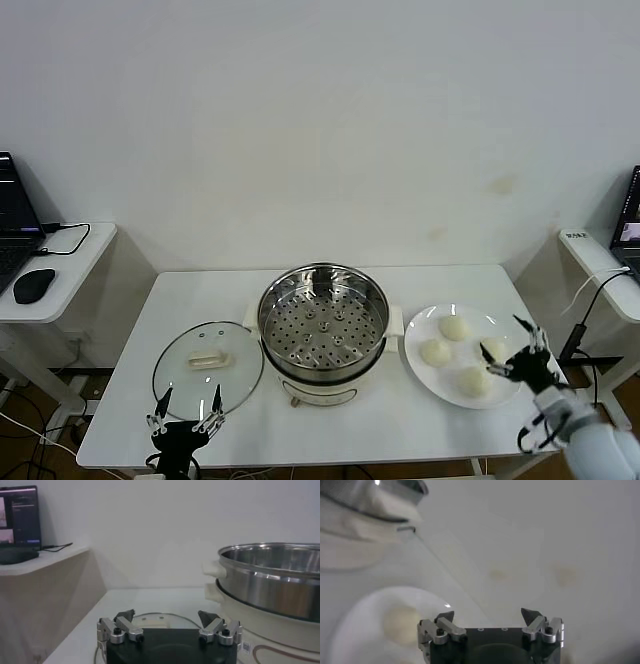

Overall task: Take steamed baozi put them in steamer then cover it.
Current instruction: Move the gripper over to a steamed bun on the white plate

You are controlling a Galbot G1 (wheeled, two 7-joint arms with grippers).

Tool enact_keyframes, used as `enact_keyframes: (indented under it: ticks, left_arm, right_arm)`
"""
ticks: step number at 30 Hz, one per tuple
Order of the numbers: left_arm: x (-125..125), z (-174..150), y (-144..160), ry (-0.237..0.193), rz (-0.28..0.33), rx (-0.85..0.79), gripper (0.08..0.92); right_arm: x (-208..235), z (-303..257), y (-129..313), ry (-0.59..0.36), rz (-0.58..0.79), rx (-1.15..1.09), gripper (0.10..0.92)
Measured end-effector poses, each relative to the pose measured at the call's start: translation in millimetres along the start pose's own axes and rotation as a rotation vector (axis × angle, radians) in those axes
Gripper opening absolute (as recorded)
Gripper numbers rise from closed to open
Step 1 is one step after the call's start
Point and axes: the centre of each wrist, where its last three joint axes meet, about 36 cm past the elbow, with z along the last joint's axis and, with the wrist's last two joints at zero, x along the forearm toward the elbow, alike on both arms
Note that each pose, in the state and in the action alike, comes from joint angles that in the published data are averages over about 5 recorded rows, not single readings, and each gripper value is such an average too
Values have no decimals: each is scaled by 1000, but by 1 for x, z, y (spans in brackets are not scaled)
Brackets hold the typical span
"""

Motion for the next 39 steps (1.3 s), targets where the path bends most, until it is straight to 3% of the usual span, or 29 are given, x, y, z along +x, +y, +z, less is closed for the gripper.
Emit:
enact_keyframes:
  ticks: [15,28,39]
  left_arm:
    - [-1,-3,2,-18,-24,-47,823]
    - [-3,-4,9,-33,-43,-82,823]
    - [-4,-5,15,-38,-61,-94,823]
  right_arm:
    - [-90,0,-103,93,-335,349,823]
    - [-164,-14,-131,140,-684,396,823]
    - [-217,-31,-131,177,-850,462,823]
